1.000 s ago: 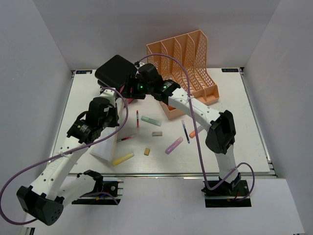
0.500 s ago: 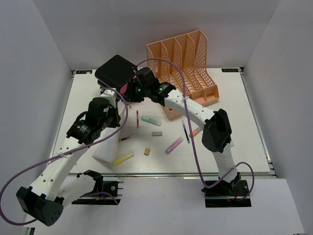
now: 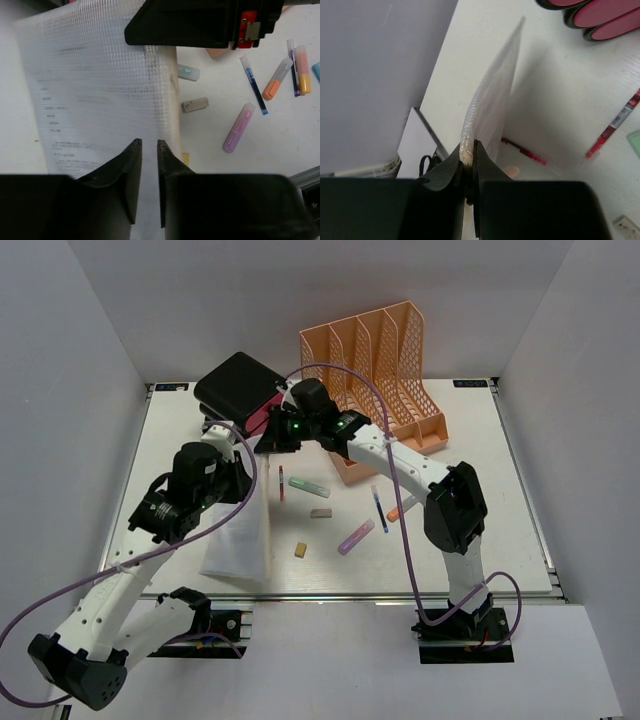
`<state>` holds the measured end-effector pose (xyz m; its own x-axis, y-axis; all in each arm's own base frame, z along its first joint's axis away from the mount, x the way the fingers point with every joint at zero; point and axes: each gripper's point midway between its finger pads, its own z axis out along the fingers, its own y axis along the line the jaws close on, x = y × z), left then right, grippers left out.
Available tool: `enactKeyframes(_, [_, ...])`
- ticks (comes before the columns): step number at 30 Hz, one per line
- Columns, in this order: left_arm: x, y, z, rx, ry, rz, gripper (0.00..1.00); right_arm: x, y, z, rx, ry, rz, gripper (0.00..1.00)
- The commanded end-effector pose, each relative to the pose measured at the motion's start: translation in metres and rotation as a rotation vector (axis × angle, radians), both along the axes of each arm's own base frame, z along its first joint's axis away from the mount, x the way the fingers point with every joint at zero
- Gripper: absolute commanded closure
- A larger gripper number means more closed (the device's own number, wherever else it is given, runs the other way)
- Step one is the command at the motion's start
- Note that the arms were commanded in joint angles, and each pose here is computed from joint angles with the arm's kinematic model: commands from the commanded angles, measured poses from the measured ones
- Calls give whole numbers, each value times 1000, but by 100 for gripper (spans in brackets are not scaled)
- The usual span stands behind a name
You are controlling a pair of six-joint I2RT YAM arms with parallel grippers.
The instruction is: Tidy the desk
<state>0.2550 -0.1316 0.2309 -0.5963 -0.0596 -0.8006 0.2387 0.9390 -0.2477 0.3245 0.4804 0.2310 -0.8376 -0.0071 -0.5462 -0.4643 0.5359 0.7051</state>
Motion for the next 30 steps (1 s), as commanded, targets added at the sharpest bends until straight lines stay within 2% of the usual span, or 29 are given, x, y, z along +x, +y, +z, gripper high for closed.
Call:
enactKeyframes(1, [-5,-7,29,-81,-68,-33,67,-12,-8,80,191,-132,118,100])
enactKeyframes(3, [-8,-8,37,-96,-77,-38,59,-16,-15,92,226,-140,146,100])
enactKeyframes(9, [-16,-1,62,-122,-130,-20,51,-25,-27,132,341,-164,217,100])
enactKeyframes(14, [-19,13,77,-122,-168,49,37,-41,-36,154,430,-144,298,100])
enactKeyframes(19, [-24,11,92,-162,-213,33,36,-55,-50,186,497,-176,368,100])
enactKeyframes(21, [-26,7,98,-182,-228,12,35,-61,-62,204,522,-219,397,100])
enactKeyframes(22, [-29,2,103,-199,-239,-22,21,-65,-66,215,534,-245,411,100])
enactKeyframes(27, [-35,-10,120,-236,-286,-107,19,-81,-98,249,562,-353,457,100])
enactKeyframes(30, [-37,-12,128,-250,-318,-132,11,-77,-121,264,553,-431,431,100])
